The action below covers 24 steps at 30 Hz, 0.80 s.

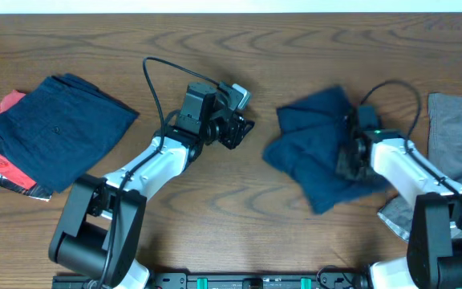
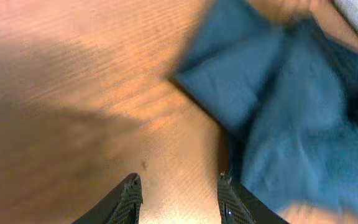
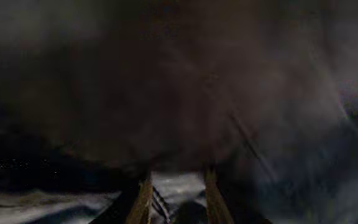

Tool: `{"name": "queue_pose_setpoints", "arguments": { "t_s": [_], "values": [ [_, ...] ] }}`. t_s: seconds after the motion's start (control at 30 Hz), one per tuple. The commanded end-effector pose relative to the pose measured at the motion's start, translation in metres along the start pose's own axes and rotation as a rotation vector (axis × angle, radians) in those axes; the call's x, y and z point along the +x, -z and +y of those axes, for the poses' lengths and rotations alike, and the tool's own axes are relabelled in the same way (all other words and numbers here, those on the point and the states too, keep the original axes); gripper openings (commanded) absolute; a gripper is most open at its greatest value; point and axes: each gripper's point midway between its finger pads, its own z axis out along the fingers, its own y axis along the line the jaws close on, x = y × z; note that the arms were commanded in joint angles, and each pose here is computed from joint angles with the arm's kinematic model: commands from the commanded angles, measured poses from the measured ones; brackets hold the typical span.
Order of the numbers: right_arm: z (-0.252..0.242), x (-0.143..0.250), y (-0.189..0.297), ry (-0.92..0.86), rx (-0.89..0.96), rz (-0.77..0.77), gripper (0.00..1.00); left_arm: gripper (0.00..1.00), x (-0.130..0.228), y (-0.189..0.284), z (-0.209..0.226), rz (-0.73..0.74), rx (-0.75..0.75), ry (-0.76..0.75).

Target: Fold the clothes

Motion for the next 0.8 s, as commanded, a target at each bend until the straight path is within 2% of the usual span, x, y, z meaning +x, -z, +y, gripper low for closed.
{"name": "queue_pose_setpoints", "arguments": {
  "t_s": [0.0,0.17,0.3,0.5,0.73,0.77],
  "values": [
    [-0.009,-0.058,0.016,-0.009,0.043,-0.17,0.31,0.42,0.016,0.0,-0.003,0.064,0.015,0.043],
    [0.034,-0.118,0.069,0.037,-0.159,-0.318,0.33,0.47,0.044,0.004,-0.004,0.174,0.015,0.102],
    [0.064,-0.142,0.095,0.084,-0.31,-0.404,0.32,0.55,0.051,0.005,-0.005,0.204,0.015,0.118],
    [0.09,-0.12,0.07,0.179,-0.36,-0.315,0.35,0.68,0.052,0.008,-0.01,0.21,0.037,0.125],
    [0.115,-0.082,0.013,0.256,-0.348,-0.133,0.38,0.71,0.03,0.026,-0.018,0.15,0.035,0.094],
    [0.12,-0.074,0.007,0.269,-0.352,-0.105,0.38,0.78,0.026,0.03,-0.02,0.139,0.032,0.088]
  ]
}}
